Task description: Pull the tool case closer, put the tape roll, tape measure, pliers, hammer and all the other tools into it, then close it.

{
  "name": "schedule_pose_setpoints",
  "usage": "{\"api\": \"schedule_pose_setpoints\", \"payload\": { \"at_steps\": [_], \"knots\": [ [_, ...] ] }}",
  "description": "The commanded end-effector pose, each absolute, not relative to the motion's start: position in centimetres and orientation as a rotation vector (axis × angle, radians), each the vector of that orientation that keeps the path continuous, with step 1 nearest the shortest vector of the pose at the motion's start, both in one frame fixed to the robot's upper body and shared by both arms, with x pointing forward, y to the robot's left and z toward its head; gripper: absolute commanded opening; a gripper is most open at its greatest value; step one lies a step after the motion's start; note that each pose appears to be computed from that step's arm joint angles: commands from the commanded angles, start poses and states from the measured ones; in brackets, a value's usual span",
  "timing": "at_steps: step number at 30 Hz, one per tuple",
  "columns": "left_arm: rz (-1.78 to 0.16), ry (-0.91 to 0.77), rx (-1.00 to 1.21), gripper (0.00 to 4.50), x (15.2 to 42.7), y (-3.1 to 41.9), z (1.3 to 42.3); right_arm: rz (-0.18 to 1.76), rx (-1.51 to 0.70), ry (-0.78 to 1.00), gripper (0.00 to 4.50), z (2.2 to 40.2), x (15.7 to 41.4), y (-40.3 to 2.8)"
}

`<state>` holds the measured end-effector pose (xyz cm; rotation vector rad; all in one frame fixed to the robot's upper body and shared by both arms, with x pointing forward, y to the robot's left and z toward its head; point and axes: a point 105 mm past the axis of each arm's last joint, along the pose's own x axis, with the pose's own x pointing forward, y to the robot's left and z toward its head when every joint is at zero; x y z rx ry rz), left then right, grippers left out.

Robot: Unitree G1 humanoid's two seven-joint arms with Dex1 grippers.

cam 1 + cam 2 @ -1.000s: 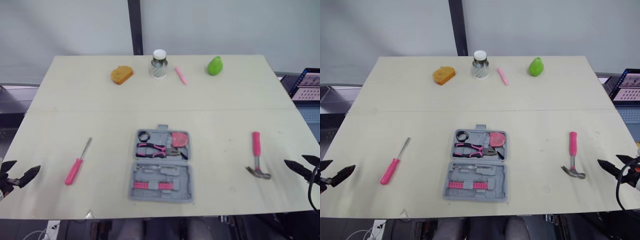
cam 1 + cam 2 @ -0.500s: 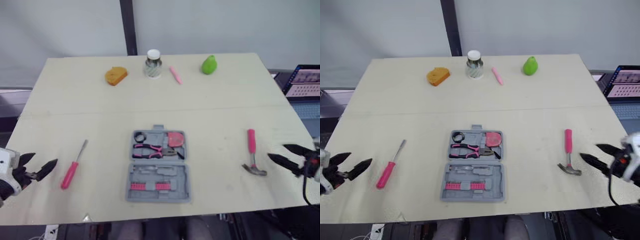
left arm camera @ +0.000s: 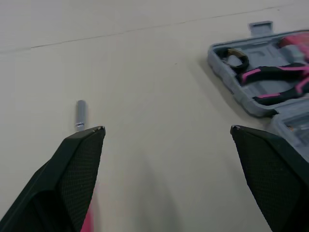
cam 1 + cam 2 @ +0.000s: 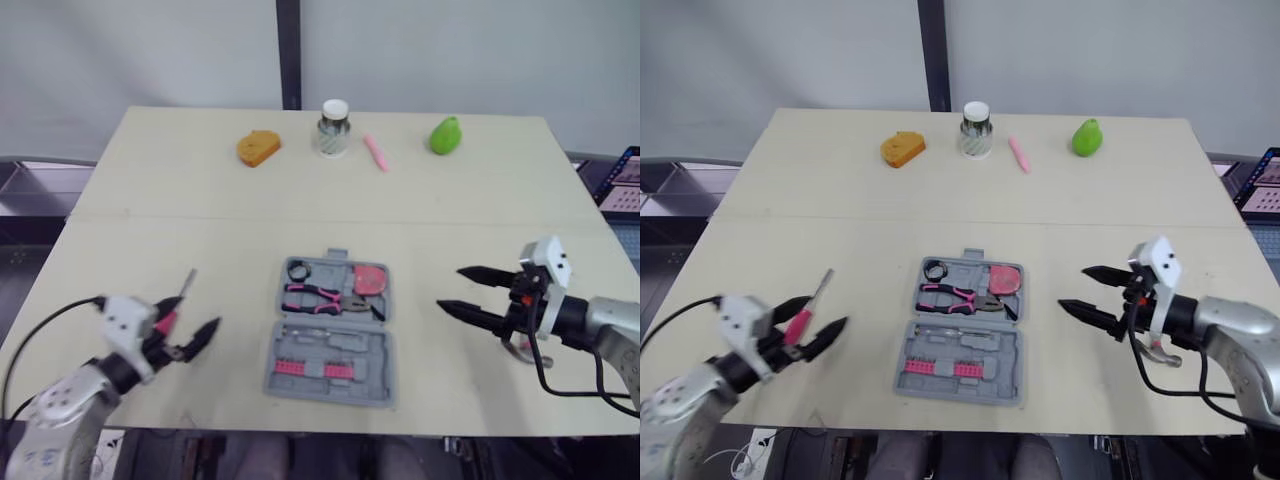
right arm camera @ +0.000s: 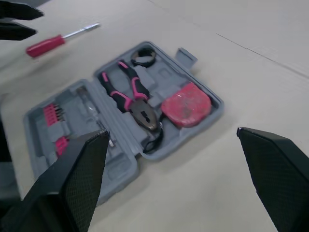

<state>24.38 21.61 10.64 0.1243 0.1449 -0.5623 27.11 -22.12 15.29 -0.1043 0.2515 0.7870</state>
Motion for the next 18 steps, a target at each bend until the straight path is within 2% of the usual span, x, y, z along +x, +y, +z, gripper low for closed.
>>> {"api": "schedule_pose_setpoints", "payload": {
  "at_steps": [1, 8, 14, 15, 17, 18],
  "knots": [
    [-0.800, 0.049, 0.211, 4.45, 24.7, 17.0, 12.9, 0.552, -0.090, 0.219, 4.50, 16.0, 27.0, -24.3],
    [-1.324, -0.089, 0.314, 4.45, 25.5, 7.6, 15.7, 0.038, 0.003, 0.408, 4.50, 11.8, 25.5, -30.2],
    [-1.486, -0.183, 0.337, 4.45, 26.4, 3.0, 17.0, -0.244, 0.052, 0.458, 4.50, 9.6, 25.1, -34.4],
    [-1.493, -0.196, 0.336, 4.50, 26.5, 2.5, 17.2, -0.250, 0.054, 0.466, 3.93, 9.4, 25.0, -34.6],
    [-1.503, -0.221, 0.330, 4.50, 26.6, 1.7, 17.5, -0.241, 0.049, 0.474, 3.21, 9.0, 25.0, -34.3],
    [-1.506, -0.230, 0.327, 4.50, 26.6, 1.3, 17.7, -0.228, 0.046, 0.471, 2.62, 9.0, 25.1, -34.0]
  ]
}}
